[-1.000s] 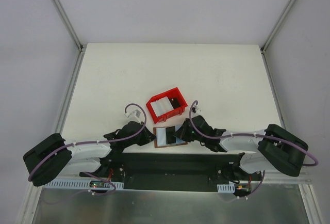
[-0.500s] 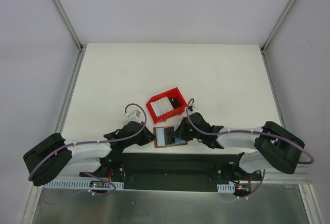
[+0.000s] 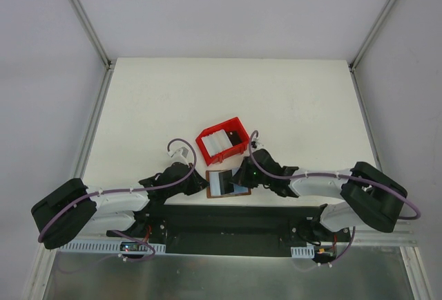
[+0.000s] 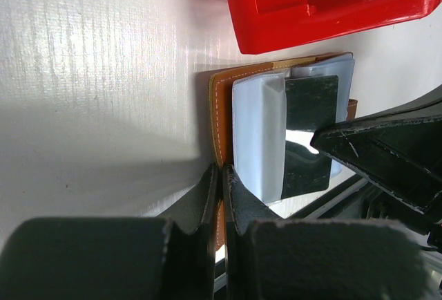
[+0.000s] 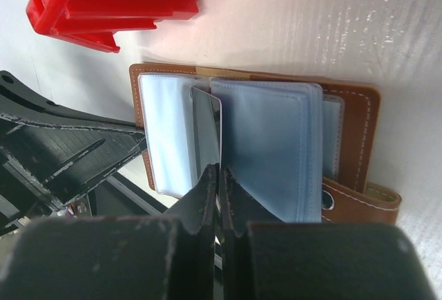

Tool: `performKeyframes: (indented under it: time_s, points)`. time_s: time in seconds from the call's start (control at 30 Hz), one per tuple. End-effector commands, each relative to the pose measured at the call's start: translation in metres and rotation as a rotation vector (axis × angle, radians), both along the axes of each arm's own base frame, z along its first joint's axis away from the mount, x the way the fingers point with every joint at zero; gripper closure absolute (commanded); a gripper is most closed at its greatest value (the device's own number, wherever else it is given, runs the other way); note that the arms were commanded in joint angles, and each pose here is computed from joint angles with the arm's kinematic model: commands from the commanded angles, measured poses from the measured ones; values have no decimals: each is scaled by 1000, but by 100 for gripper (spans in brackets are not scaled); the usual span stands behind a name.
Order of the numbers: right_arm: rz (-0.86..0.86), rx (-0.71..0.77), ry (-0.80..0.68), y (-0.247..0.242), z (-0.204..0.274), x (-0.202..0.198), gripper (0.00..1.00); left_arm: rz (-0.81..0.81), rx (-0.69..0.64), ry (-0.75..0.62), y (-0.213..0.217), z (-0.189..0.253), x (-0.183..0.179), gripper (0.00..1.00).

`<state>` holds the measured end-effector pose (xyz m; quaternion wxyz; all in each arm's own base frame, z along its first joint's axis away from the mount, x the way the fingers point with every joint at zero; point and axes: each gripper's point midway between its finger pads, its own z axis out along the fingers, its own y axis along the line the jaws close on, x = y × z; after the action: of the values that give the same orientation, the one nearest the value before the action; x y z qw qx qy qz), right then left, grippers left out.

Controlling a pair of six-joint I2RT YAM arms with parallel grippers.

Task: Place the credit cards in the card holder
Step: Insert the credit card into the card holder.

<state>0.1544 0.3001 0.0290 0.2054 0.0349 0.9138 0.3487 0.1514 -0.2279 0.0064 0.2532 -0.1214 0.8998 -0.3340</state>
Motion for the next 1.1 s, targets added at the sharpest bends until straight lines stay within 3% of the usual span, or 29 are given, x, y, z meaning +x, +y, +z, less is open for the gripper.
performKeyframes:
  time_s: [0.0, 0.27, 0.4, 0.5, 0.6, 1.07]
  points:
    - [70, -59, 57, 3, -15, -15, 99, -11, 210, 103, 41, -45, -26, 100]
    - [70, -66, 34, 25, -12, -14, 96, -5, 202, 100, 42, -44, -26, 100]
    - [14, -118, -34, 3, -5, -4, 83, -6, 203, 99, 42, -44, -26, 100]
    - [7, -136, -85, -5, 7, 1, 66, -8, 205, 97, 41, -44, -25, 100]
    - [25, -129, -96, -2, 11, 1, 58, -14, 203, 93, 40, -43, -25, 100]
    - [154, -104, -28, 48, 1, -12, 61, -22, 196, 84, 39, -42, -25, 100]
